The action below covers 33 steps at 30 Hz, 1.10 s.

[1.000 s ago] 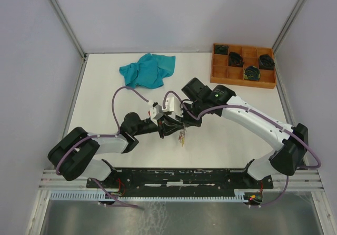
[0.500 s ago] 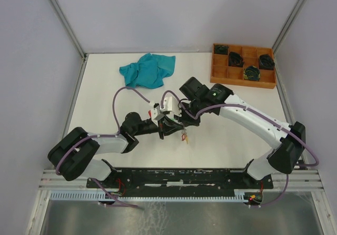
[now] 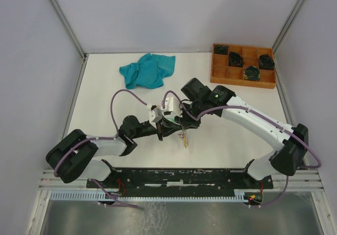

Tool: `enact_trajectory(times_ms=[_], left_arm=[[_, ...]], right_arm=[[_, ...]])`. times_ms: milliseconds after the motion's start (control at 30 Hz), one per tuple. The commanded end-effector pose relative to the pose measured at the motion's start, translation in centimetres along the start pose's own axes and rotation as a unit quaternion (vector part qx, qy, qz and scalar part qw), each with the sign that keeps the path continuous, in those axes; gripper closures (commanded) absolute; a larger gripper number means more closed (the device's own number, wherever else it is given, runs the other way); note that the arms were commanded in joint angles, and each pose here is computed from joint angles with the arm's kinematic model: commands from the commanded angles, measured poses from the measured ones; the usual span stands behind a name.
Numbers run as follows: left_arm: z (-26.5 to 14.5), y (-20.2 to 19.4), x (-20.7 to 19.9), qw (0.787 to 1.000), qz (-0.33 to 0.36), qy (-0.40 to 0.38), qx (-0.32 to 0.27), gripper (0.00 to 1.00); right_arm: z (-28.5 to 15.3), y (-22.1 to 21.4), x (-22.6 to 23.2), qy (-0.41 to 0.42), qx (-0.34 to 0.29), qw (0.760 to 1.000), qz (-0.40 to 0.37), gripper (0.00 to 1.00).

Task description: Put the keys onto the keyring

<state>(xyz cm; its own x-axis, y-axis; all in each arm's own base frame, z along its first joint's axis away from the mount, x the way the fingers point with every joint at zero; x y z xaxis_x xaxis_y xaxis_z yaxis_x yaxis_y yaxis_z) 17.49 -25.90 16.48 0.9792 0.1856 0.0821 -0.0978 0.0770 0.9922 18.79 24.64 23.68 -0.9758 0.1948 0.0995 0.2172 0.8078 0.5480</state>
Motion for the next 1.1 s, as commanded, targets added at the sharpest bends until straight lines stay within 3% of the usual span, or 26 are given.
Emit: enact_trajectory(times_ms=[0, 300, 767, 1067], left_arm=[[0.1, 2.7, 0.6, 0.996, 0.059, 0.022, -0.059, 0.97], [-0.1, 3.1, 0.4, 0.996, 0.058, 0.022, -0.071, 0.97], [-0.1, 3.3, 0.4, 0.995, 0.056, 0.024, -0.073, 0.97], [-0.1, 3.5, 0.3, 0.995, 0.058, 0.021, -0.074, 0.97]], right_arm=[[-2.0, 0.4, -0.5, -0.007, -0.075, 0.997, 0.012, 0.62], [-2.1, -0.6, -1.4, 0.051, -0.182, 0.981, 0.047, 0.6], [-0.3, -0.3, -1.5, 0.101, -0.19, 0.975, 0.059, 0.68], [0.1, -0.5, -1.6, 0.107, -0.182, 0.975, 0.062, 0.99]])
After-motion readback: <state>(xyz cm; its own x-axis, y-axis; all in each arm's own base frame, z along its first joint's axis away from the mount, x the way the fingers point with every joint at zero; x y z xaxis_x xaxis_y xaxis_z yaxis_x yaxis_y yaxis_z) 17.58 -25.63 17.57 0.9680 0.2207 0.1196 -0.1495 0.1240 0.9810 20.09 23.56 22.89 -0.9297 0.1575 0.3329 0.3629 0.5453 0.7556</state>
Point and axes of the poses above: each gripper's point midway between its finger pads, its own z axis out along the fingers, its own x axis along the line the jaws close on, y = z × x, the point moved 6 cm from there along -z, back along the fingers, and after that the axes turned 12 degrees about z, right-handed, at the moved point
